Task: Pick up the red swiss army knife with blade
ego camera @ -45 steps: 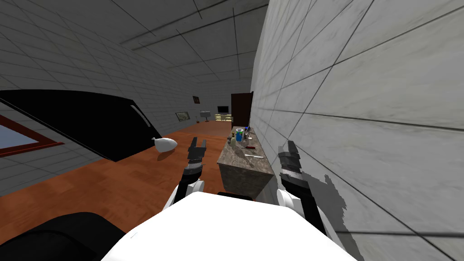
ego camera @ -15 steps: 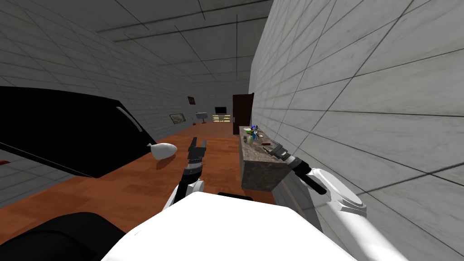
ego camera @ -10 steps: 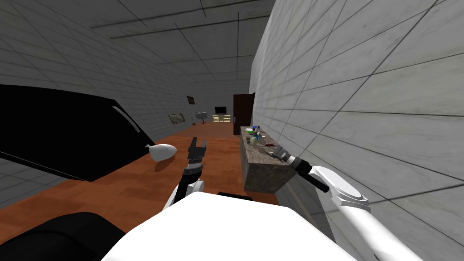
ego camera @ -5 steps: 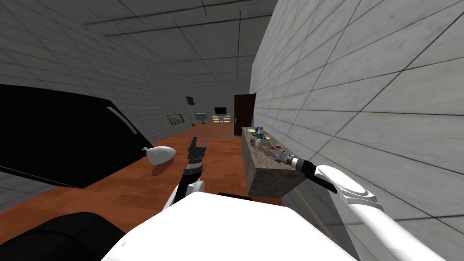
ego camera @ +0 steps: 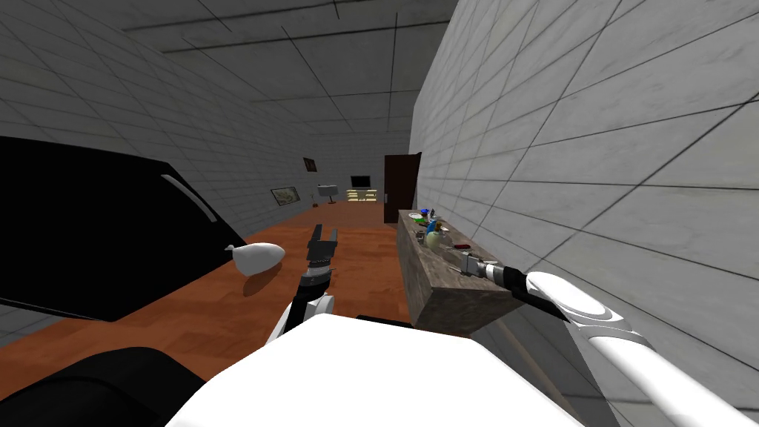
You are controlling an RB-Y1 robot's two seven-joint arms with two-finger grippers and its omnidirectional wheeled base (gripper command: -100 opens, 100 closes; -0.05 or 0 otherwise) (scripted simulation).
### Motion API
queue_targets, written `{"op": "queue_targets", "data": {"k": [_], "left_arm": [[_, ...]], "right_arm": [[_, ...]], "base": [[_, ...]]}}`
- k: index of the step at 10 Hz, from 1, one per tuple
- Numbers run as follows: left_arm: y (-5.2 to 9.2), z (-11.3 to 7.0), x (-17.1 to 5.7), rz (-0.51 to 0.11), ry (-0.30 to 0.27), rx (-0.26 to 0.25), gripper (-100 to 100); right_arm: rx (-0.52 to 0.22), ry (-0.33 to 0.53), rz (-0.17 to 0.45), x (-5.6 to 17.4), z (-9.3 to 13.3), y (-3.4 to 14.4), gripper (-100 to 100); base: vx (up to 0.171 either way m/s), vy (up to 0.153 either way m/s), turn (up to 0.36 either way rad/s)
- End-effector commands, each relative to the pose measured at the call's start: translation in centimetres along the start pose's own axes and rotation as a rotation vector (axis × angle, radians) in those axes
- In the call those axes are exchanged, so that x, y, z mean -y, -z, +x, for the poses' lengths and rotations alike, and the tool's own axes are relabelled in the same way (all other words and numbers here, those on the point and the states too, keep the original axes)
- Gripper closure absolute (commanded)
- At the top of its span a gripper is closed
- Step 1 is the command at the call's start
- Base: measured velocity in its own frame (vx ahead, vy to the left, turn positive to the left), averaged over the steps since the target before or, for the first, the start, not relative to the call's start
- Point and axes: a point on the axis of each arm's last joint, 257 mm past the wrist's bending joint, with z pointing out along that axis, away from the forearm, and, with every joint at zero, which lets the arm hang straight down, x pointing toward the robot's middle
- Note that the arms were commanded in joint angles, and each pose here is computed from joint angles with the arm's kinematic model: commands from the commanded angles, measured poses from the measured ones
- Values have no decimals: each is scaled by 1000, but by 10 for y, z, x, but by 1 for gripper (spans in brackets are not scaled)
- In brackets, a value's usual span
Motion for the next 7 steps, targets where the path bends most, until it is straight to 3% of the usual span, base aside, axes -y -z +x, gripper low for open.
{"op": "queue_targets", "data": {"k": [1,2,3,4,6,7], "left_arm": [[0,0,0,0,0,0,0],[0,0,0,0,0,0,0],[0,0,0,0,0,0,0],[0,0,0,0,0,0,0],[0,0,0,0,0,0,0],[0,0,0,0,0,0,0]], "right_arm": [[-23,7,-16,-2,12,2,-100],[-74,64,-83,-11,32,13,-100],[-91,48,-87,-15,41,15,-100],[-148,84,-153,-25,65,30,-100],[-156,83,-157,-26,68,32,-100],[-207,126,-224,-34,88,48,-100]], "base": [[63,41,-2],[87,70,-9],[102,63,-15],[187,92,-15],[127,64,-8],[132,47,-1]]}}
